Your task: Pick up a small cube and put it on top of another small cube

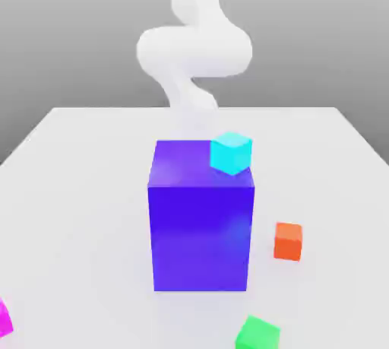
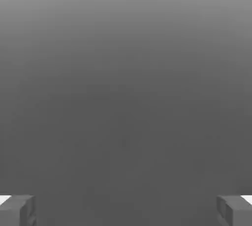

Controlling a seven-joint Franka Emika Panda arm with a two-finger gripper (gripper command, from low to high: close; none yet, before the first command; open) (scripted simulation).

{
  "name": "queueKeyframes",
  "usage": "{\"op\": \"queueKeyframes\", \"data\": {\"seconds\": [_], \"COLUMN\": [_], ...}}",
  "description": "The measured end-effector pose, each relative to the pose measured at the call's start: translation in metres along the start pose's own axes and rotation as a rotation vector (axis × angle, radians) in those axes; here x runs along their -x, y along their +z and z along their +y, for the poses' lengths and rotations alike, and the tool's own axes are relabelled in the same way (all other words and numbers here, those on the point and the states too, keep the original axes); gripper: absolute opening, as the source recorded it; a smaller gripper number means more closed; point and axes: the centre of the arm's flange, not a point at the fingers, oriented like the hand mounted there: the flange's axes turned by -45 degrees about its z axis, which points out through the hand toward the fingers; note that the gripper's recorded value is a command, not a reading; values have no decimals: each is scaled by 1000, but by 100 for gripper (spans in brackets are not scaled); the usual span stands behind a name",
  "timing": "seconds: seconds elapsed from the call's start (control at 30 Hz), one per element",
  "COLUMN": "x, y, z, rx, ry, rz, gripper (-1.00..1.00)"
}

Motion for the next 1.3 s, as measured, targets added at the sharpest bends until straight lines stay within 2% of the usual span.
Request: {"op": "queueKeyframes", "data": {"seconds": [0.23, 0.5, 0.77, 1.0, 1.17, 1.2, 1.3], "x": [0, 40, 124, 225, 285, 292, 292], "y": [117, 239, 340, 406, 456, 462, 462], "z": [64, 146, 236, 305, 322, 323, 323], "rx": [28, 93, 195, 306, 335, 335, 335], "ry": [166, 359, 557, 708, 740, 741, 741], "rz": [-166, -341, -506, -647, -678, -679, -679], "gripper": [0, 0, 0, 0, 0, -100, -100]}}
